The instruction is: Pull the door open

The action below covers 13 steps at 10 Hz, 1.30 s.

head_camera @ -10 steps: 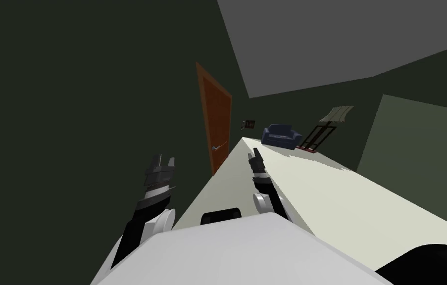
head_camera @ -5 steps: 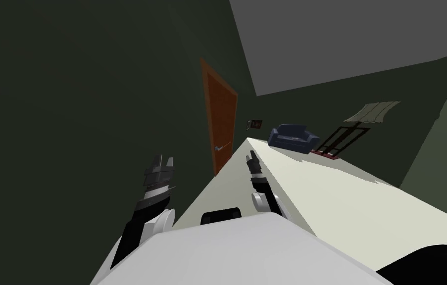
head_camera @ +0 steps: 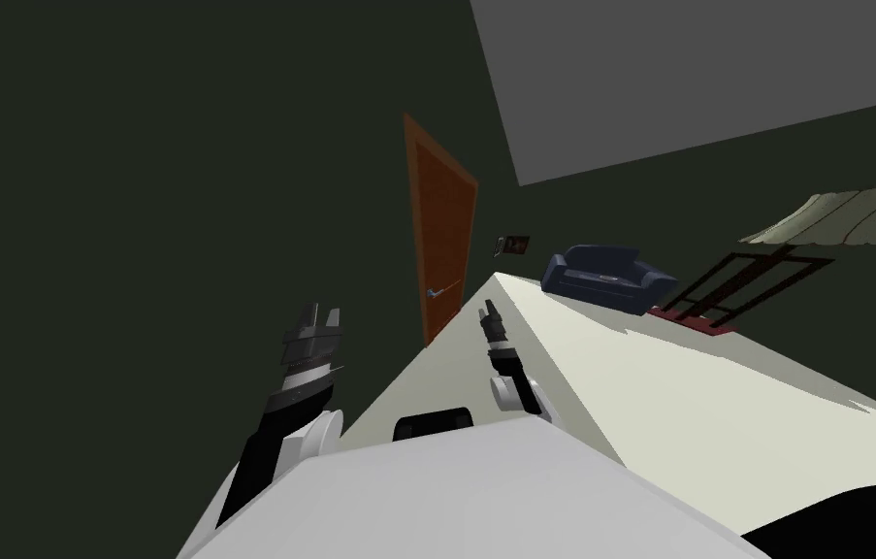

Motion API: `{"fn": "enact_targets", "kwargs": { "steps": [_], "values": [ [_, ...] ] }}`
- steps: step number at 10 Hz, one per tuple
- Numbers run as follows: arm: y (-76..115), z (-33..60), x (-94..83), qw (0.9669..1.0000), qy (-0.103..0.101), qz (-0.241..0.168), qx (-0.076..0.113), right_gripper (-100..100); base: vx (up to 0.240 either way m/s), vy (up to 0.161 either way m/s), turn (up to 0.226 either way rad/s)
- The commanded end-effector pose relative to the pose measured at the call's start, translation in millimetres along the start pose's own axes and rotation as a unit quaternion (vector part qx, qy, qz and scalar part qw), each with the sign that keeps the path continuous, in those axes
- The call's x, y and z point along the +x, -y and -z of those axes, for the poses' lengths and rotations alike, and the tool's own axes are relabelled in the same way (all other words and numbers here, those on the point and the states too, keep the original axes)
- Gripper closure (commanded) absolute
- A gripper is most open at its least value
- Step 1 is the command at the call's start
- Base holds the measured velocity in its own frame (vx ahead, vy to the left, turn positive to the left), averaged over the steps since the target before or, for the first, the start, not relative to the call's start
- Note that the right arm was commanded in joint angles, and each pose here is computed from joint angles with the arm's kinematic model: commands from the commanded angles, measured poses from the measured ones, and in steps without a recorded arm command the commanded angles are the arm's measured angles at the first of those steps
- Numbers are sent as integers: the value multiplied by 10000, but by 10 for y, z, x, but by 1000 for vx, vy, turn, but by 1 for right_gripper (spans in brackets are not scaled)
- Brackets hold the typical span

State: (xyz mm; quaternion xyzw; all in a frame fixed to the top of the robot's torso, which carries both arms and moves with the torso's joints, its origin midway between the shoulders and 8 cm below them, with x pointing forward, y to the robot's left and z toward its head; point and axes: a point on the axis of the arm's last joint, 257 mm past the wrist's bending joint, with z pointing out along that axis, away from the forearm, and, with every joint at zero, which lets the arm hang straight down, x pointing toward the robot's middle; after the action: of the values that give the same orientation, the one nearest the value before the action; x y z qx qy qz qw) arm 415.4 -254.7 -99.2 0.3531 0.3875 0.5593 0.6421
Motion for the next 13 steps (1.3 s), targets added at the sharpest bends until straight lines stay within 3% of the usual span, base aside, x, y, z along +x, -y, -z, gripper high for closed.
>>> {"fn": "enact_targets", "kwargs": {
  "steps": [1, 13],
  "values": [
    [137, 1, -2, 10000, -47, -9, 69, -100, 79, -63, 192],
    [1009, 109, -11, 9977, -233, -75, 627, -100, 50, -59, 136]
  ]
}}
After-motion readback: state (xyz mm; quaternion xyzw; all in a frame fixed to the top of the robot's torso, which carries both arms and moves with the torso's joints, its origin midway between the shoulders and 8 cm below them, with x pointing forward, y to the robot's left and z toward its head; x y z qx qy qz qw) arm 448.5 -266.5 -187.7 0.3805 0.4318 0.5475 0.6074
